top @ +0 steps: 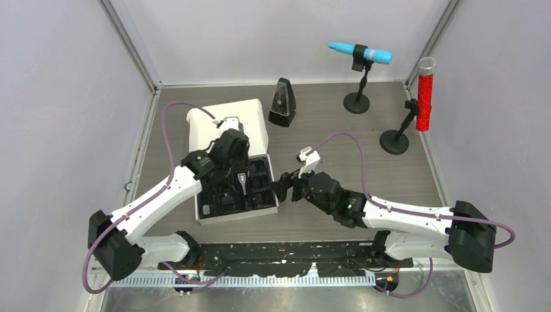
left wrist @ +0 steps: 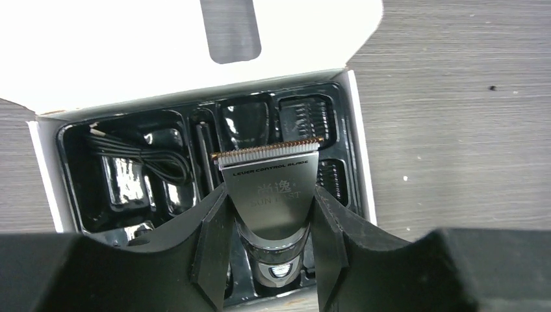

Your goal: Sort the hair-cutting tools

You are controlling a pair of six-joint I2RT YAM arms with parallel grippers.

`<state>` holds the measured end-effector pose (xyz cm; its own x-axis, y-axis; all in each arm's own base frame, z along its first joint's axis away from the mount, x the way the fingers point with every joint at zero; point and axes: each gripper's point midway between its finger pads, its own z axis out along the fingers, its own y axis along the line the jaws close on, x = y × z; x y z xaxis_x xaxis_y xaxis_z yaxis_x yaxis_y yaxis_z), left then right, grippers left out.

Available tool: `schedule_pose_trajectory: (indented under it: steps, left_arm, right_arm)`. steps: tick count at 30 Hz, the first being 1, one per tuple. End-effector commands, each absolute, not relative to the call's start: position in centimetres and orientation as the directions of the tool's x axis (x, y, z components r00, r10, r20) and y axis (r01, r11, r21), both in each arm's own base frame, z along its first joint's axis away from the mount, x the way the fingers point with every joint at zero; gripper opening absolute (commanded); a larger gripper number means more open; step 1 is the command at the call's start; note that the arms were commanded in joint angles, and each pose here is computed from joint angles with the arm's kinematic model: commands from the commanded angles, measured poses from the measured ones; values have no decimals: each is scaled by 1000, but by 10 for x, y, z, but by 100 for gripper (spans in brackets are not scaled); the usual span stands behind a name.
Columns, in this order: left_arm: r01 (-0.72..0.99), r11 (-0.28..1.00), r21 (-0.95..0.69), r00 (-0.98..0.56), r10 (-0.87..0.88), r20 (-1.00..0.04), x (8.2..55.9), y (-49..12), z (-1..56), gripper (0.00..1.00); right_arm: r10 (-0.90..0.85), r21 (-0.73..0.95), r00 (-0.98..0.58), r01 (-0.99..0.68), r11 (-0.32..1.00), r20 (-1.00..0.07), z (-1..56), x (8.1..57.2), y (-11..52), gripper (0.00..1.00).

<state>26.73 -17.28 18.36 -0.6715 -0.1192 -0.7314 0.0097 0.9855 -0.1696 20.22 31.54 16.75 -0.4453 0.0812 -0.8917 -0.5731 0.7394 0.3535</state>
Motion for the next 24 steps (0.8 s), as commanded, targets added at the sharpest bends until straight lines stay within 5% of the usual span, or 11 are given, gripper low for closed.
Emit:
schedule_pose_trajectory:
  steps: [1, 24]
  left_arm:
    - [16, 992, -122, -657, -82, -750, 285, -171, 190, 22]
    - [-42, 985, -168, -841, -125, -526, 282, -180, 99, 26]
  right_arm:
    - [126, 351, -416, -525, 775, -900, 174, 208, 301, 80]
    - [74, 326, -450, -513, 794, -890, 159, 209, 304, 82]
